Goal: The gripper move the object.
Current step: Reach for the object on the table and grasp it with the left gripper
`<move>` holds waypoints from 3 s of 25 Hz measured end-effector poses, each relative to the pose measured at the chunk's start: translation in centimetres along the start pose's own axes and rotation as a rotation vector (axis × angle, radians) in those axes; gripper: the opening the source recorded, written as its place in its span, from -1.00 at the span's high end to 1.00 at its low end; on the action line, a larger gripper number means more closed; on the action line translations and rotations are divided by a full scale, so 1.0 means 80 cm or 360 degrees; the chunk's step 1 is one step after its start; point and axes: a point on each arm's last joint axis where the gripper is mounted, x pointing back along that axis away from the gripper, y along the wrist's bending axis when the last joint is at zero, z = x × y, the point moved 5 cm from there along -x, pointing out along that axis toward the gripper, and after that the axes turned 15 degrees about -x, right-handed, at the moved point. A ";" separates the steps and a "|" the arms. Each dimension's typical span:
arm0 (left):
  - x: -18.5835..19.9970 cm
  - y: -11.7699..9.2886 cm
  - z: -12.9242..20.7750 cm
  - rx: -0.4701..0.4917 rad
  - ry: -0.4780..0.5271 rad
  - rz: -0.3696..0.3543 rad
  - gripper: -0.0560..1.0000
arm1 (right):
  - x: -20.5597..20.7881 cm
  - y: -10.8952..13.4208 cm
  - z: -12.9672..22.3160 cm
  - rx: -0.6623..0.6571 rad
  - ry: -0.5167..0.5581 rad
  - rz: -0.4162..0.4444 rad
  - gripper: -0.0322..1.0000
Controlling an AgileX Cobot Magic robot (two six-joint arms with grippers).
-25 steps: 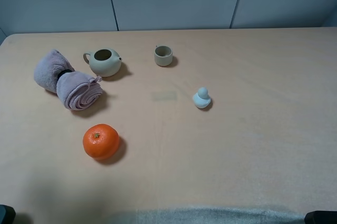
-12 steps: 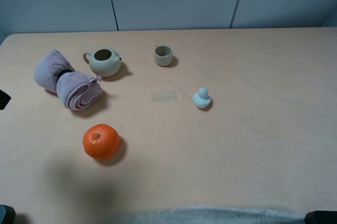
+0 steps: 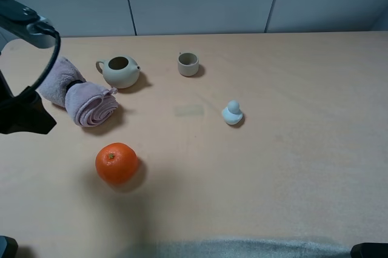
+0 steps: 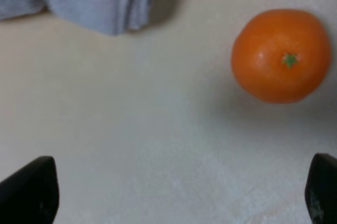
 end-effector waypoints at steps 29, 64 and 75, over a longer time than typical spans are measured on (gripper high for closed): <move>-0.119 -0.061 -0.051 -0.0417 0.0264 0.0170 -0.89 | 0.000 0.000 0.000 0.0000 0.0000 0.0000 -0.40; -0.218 -0.083 -0.051 -0.0604 0.0427 0.0280 -0.97 | 0.000 0.000 0.000 0.0000 0.0000 0.0000 -0.40; -0.218 -0.082 -0.051 -0.0607 0.0423 0.0277 -0.49 | 0.000 0.000 0.000 0.0000 0.0000 0.0000 -0.40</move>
